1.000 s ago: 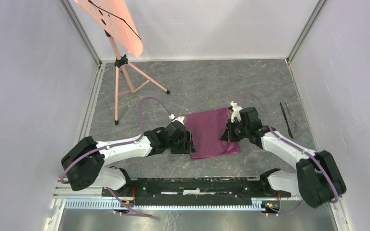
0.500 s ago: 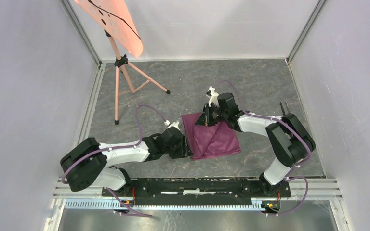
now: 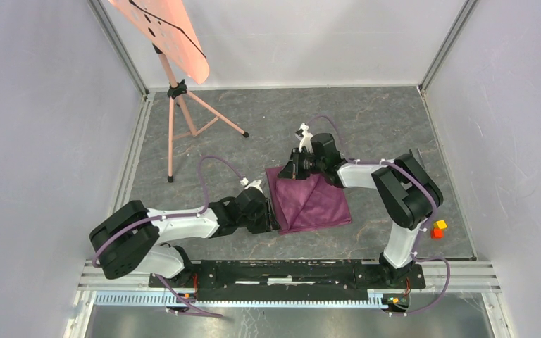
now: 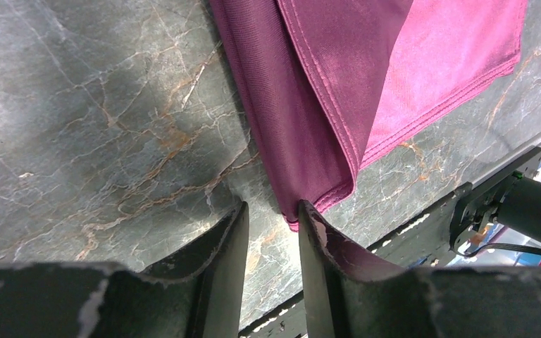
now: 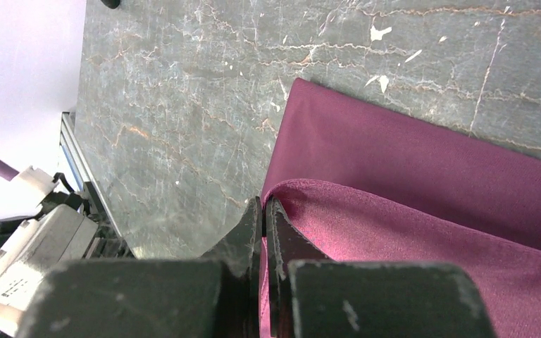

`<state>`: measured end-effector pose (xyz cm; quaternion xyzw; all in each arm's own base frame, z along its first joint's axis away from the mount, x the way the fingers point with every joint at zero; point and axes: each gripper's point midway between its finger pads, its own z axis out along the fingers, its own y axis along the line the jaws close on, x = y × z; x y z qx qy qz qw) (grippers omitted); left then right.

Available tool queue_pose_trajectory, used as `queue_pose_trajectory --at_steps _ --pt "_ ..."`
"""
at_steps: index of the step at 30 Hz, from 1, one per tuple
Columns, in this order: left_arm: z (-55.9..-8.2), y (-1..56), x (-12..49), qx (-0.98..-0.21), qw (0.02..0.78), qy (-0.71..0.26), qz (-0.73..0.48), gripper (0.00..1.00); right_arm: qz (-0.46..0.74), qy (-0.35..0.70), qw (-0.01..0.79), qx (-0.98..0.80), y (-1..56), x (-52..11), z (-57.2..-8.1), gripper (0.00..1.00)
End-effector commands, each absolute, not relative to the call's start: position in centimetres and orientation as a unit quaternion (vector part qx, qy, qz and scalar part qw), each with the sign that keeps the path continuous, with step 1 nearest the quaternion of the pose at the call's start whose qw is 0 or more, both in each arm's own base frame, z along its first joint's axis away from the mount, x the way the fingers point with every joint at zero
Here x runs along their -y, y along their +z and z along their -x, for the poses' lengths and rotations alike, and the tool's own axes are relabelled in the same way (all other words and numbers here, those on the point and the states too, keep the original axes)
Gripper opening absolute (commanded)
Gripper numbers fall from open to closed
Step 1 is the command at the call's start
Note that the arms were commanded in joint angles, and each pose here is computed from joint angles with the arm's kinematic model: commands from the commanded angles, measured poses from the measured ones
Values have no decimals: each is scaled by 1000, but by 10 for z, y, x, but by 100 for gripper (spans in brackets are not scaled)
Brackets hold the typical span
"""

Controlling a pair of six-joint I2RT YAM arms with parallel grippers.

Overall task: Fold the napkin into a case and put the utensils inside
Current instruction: Fold the top corner of the square-folded napkin at the center of the board.

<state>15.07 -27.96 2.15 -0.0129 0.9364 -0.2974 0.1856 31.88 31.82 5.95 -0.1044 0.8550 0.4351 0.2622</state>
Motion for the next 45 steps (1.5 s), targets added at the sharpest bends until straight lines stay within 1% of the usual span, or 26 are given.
queue_pose_trajectory --at_steps 1,6,19,45 --pt "-144 3 267 -949 166 -266 23 39 112 454 291 -835 79 -333 -336 0" --pt "-142 -1 264 -951 162 -261 23 35 109 453 287 -837 74 -336 -339 0" --pt "-136 -3 263 -953 152 -260 15 31 106 453 283 -839 67 -345 -346 1" --pt "-133 -7 260 -956 150 -254 8 28 94 454 283 -840 61 -352 -358 1"
